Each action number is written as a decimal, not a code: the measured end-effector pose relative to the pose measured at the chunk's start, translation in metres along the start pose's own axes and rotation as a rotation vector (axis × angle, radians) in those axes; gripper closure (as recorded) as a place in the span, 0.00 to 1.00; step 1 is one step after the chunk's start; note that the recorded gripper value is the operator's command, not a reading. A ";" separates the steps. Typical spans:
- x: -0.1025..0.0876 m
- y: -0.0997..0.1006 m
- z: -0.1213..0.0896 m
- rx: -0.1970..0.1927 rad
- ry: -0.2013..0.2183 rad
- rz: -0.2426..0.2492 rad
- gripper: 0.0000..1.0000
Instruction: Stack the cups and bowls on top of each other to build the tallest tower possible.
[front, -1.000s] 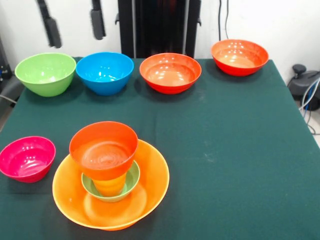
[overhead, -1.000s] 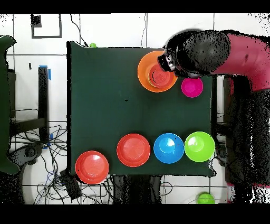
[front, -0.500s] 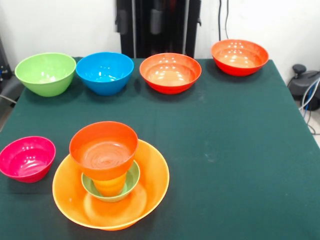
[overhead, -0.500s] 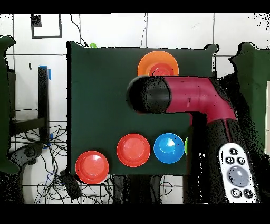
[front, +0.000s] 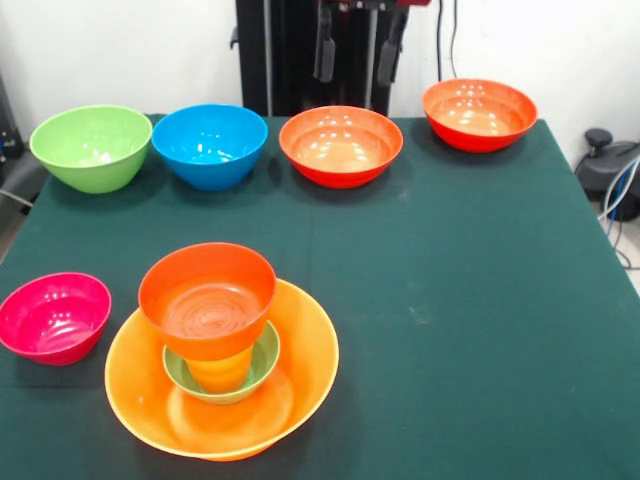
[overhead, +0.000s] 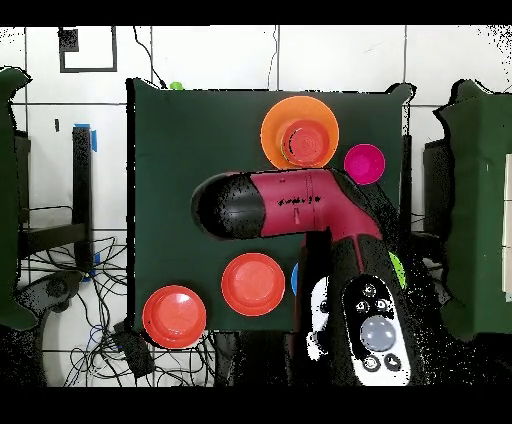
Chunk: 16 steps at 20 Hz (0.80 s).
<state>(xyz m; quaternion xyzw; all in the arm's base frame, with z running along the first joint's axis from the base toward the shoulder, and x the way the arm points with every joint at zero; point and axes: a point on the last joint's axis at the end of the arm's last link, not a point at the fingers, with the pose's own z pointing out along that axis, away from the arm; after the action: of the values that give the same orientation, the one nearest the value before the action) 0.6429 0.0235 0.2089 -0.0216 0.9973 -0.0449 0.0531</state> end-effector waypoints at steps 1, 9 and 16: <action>0.001 0.001 0.005 0.003 -0.004 0.012 0.00; 0.013 -0.020 0.063 -0.003 -0.022 0.082 0.00; 0.040 -0.034 0.124 -0.010 0.015 0.118 0.00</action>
<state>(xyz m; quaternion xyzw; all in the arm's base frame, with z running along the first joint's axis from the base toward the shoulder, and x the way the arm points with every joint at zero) 0.6175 -0.0231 0.0847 0.0375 0.9975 -0.0370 0.0479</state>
